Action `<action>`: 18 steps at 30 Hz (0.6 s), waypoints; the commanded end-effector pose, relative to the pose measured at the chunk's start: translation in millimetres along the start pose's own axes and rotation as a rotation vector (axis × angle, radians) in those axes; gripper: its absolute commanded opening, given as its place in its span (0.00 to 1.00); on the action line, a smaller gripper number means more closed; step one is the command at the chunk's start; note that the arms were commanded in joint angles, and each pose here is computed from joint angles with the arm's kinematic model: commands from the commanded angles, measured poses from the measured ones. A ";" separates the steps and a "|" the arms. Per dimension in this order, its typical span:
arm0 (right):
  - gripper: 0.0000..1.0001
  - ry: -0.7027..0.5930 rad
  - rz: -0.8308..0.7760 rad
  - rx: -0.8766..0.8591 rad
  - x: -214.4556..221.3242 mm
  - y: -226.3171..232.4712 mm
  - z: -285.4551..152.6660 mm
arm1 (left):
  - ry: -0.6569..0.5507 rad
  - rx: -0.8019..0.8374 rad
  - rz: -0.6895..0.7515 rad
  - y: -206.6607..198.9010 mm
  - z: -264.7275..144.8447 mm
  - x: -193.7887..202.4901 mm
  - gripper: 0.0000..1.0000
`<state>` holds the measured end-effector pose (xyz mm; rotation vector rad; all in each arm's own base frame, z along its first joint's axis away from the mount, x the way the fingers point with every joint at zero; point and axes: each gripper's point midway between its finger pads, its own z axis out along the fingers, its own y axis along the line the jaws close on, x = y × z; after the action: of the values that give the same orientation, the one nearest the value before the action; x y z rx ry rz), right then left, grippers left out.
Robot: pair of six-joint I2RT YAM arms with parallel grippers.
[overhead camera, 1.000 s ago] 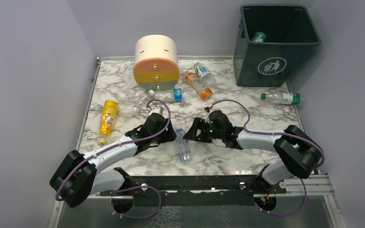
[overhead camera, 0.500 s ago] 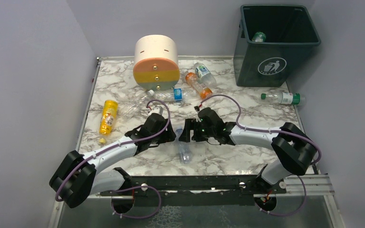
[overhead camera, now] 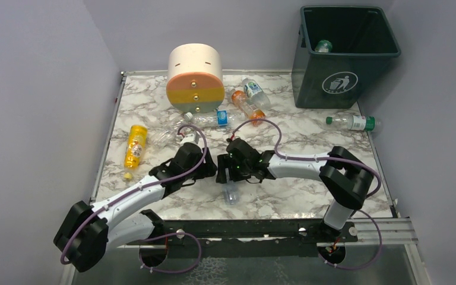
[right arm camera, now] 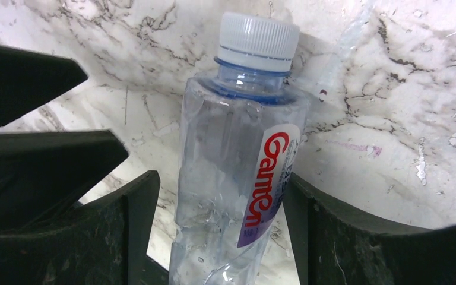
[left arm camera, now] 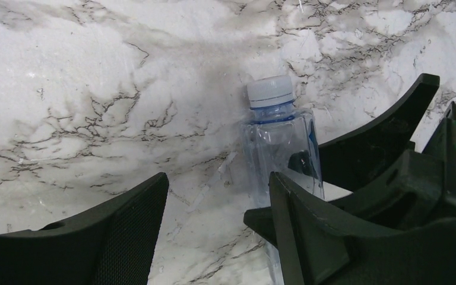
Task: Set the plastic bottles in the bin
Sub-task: Pick up the plastic bottle at the center of the board.
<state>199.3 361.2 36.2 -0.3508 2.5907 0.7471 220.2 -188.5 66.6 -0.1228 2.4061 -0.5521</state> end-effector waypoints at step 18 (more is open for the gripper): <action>0.54 -0.096 -0.036 0.077 -24.5 -4.1 -36.2 | -0.054 -0.022 0.012 9.0 -17.0 -13.3 0.69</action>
<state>205.4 348.2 44.9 -0.3320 2.5792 0.6385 214.3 -174.7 71.6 -0.1250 2.3942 -0.5281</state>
